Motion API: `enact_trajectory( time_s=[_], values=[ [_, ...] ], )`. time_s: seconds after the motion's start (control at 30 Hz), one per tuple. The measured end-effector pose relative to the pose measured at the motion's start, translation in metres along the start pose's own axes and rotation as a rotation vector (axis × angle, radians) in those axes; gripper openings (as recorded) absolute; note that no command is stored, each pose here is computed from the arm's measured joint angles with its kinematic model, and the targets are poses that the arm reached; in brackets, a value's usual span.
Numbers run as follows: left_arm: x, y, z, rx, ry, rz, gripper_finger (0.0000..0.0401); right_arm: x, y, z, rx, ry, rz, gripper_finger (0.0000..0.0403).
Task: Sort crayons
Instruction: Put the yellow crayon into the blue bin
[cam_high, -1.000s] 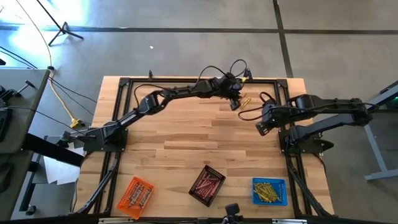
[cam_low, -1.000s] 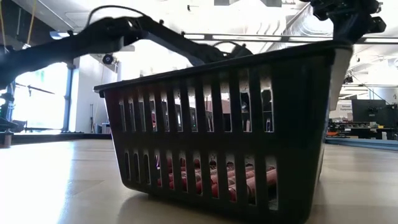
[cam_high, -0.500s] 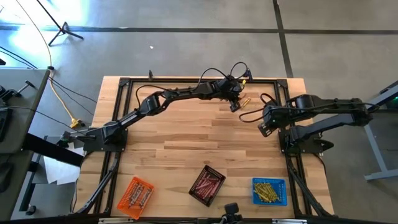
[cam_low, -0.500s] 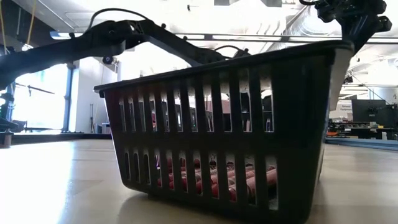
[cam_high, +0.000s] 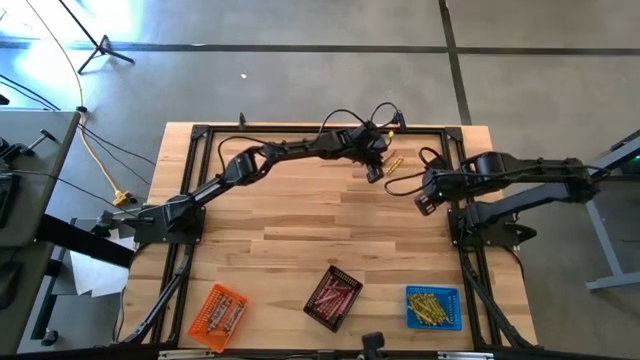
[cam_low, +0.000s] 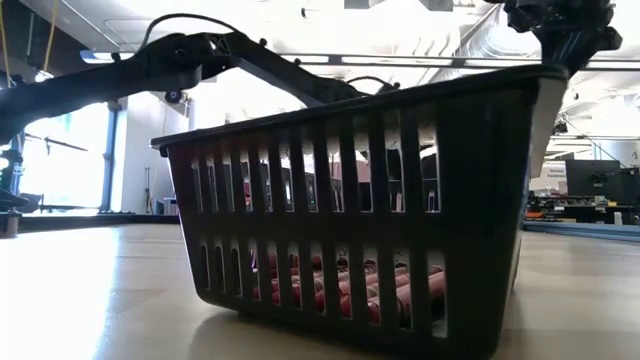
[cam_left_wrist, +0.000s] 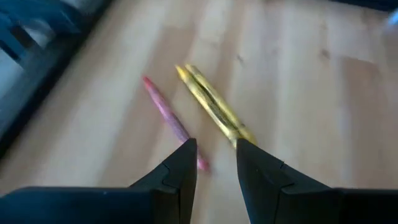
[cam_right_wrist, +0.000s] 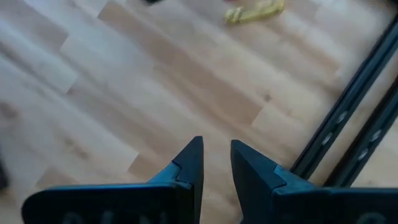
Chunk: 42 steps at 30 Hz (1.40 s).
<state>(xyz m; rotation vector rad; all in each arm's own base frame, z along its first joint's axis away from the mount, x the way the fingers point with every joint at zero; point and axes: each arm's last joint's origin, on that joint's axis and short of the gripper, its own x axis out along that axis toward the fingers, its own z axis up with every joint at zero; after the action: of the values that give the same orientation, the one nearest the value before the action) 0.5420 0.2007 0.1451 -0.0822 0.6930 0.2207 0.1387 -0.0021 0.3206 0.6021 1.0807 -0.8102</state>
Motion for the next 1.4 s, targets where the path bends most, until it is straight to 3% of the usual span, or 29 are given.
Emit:
enact_trajectory(
  time_s=[0.17,0.33,0.43,0.57,0.77,1.03,1.17,1.4],
  values=[
    [-0.023,-0.013,0.016,-0.045,0.017,-0.115,0.0101,0.005,-0.005,0.013,-0.055,-0.038,-0.042,0.0067],
    [-0.054,-0.024,0.029,-0.028,0.101,-0.128,0.0101,0.019,-0.011,0.036,-0.127,-0.009,-0.065,0.0067],
    [-0.073,-0.023,0.030,0.019,0.194,-0.057,0.0101,0.034,-0.014,0.050,-0.188,0.013,-0.054,0.0067],
    [-0.089,-0.012,0.011,0.076,0.447,0.066,0.0101,0.063,-0.022,0.063,-0.242,0.026,0.006,0.0067],
    [-0.109,0.009,-0.007,0.035,0.679,0.089,0.0101,0.116,-0.041,0.072,-0.238,-0.036,0.156,0.0067],
    [-0.152,0.007,0.016,0.035,0.643,0.093,0.0101,0.186,-0.060,0.070,-0.180,-0.092,0.184,0.0067],
    [-0.183,-0.002,0.031,0.046,0.602,0.088,0.0101,0.200,-0.058,0.075,-0.347,-0.087,0.174,0.0067],
    [-0.248,-0.015,0.055,0.052,0.504,0.086,0.0101,0.211,-0.051,0.086,-0.870,-0.089,0.164,0.0067]
  ],
)
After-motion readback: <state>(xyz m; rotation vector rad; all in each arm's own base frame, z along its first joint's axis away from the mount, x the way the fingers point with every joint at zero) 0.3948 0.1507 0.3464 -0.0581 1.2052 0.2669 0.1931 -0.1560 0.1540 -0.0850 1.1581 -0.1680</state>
